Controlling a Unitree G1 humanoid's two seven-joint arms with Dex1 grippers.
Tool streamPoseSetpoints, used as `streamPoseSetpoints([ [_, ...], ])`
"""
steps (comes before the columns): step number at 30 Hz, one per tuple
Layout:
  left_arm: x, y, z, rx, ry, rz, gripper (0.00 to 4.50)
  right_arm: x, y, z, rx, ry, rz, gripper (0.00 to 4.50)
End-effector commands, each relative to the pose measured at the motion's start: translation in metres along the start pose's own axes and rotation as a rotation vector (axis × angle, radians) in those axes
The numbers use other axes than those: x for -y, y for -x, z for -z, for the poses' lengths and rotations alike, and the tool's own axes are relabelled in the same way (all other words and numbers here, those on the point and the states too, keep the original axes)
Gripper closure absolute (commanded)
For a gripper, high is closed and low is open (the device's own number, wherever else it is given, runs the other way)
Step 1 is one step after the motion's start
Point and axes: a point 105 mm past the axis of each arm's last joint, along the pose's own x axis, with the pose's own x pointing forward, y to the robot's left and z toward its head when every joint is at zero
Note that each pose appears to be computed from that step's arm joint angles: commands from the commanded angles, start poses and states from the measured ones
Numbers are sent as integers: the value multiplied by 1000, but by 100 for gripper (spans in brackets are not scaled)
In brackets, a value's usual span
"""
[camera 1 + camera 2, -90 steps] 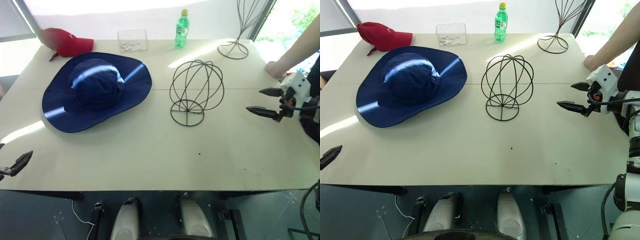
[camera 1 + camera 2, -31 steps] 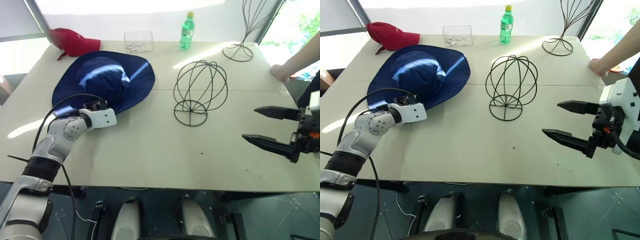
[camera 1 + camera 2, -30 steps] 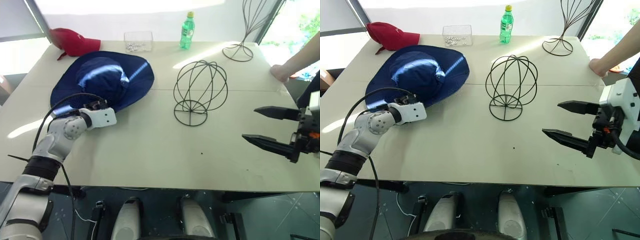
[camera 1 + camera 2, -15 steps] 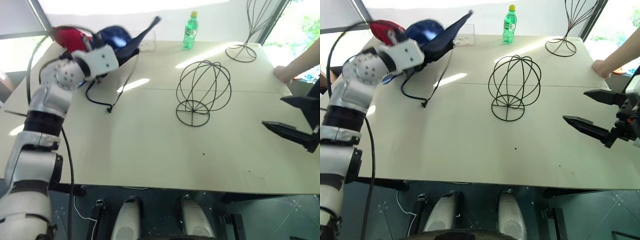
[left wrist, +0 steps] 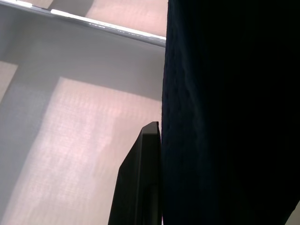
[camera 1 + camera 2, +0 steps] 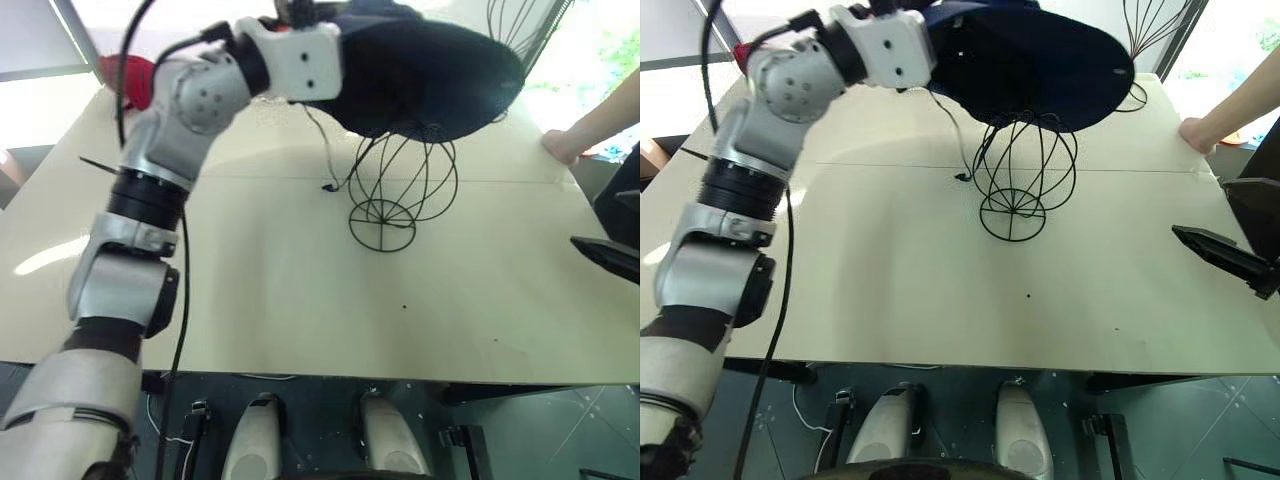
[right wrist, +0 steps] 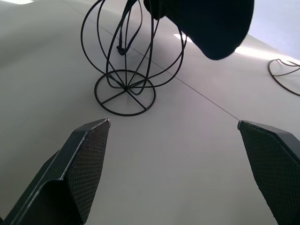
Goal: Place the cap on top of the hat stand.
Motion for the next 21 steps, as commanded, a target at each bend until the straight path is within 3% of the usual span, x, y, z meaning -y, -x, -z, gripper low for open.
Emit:
streamPoseSetpoints([
  [1,-27,-9,-29,115,-67,-91,439,2,7,-7,34,26,37,0],
  [8,7,13,-58,326,-197,-52,439,3,18,-3,23,22,77,0],
  [16,100,65,-56,485,-358,135,439,2,23,0,30,-4,90,0],
  [21,130,70,-49,519,-427,202,439,2,21,2,20,-7,84,0],
])
